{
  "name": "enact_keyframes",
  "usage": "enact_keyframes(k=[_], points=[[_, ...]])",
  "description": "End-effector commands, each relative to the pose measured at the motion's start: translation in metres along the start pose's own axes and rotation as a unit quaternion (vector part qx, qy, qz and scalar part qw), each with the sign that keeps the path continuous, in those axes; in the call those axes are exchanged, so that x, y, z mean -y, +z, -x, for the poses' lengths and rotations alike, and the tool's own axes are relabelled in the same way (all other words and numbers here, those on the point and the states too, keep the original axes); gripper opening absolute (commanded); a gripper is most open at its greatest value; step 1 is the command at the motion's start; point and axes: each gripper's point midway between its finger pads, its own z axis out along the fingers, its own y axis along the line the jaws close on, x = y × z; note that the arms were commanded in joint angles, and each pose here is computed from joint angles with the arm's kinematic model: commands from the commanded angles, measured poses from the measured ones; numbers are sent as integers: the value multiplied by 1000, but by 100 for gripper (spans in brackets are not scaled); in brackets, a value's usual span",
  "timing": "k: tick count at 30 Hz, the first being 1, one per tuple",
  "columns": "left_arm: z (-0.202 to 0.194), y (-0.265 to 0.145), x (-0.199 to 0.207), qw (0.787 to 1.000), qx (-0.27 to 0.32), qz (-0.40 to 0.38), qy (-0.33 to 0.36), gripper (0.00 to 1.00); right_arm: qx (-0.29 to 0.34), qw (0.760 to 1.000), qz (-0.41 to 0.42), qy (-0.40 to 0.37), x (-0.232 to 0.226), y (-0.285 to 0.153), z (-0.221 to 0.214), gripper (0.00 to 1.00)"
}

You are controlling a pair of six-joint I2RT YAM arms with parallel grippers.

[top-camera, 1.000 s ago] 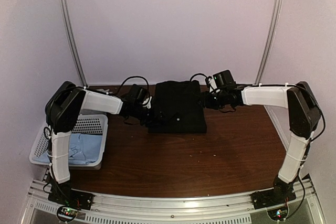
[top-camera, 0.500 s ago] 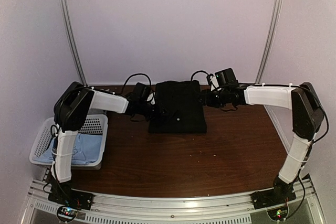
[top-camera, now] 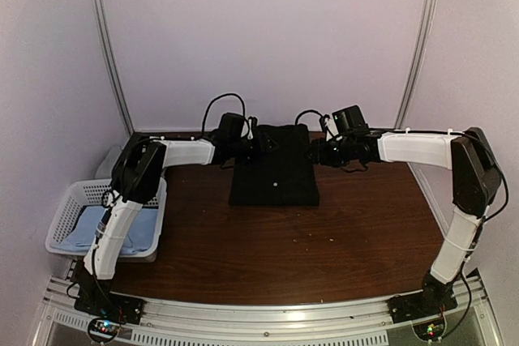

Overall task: Fold and stack the long sleeve shirts
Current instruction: Smooth out the 2/3-rectangle-folded shirt at the center of the board.

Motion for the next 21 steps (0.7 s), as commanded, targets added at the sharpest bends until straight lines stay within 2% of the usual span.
enact_keyframes(k=[1,12,21], points=[[26,-2,0,999,25,-12,20,61,6,1000,-1,-16,-5,-10,4,51],[59,-40,12,997,47,-7,61,61,-19,999,35,-15,-17,12,-8,50],[27,-38,-16,998,3,7,57,58,-65,995,76,-18,-38,38,-41,45]])
